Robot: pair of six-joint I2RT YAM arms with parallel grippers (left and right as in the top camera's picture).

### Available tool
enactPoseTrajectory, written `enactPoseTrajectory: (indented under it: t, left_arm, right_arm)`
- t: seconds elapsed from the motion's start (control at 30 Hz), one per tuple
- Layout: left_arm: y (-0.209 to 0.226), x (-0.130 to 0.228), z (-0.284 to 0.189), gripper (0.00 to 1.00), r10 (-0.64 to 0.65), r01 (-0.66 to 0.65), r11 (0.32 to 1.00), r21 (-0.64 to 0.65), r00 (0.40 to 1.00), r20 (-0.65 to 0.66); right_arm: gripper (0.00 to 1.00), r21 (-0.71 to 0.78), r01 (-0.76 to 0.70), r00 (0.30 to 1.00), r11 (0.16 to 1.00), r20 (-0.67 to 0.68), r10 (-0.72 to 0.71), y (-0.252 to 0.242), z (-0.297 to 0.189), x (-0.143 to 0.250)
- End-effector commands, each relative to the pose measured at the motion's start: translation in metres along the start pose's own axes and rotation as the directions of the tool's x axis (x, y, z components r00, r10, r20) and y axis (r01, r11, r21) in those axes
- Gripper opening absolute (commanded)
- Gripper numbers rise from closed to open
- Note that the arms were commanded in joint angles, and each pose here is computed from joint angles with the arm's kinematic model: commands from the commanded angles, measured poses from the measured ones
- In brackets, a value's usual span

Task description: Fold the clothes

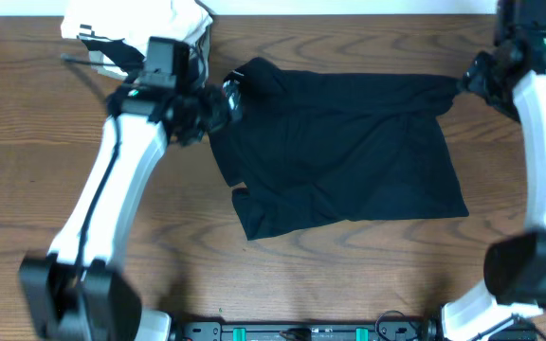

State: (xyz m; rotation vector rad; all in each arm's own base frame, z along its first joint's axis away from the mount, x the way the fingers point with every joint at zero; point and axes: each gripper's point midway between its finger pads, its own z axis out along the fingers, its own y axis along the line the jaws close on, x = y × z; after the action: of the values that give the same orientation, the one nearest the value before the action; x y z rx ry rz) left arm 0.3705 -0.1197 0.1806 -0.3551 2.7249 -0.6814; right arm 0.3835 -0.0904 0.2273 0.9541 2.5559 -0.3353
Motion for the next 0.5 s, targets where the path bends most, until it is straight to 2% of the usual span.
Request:
enactPoseTrajectory:
  t: [0.0, 0.17, 0.3, 0.47]
  left_arm:
    - [0.004, 0.032, -0.016, 0.98, 0.031, -0.034, 0.999, -0.027, 0.996, -0.086]
    - [0.022, 0.093, -0.007, 0.98, 0.059, -0.088, 0.992, -0.091, 0.956, -0.288]
    - [0.034, 0.126, 0.022, 0.98, 0.074, -0.118, 0.988, -0.103, 0.930, -0.360]
    - [0.059, 0.155, 0.052, 0.98, 0.018, -0.077, 0.988, -0.136, 0.920, -0.390]
  right_arm:
    - [0.99, -0.108, 0.006, 0.993, 0.994, -0.116, -0.019, 0.004, -0.022, 0.029]
    - [0.99, -0.039, 0.050, 0.971, 0.998, -0.232, -0.058, -0.014, -0.022, 0.060]
    - [0.99, -0.008, 0.069, 0.957, 0.998, -0.282, -0.069, -0.019, -0.011, 0.075]
    - [0.99, 0.030, 0.099, 0.934, 0.995, -0.349, -0.082, -0.024, 0.014, 0.099]
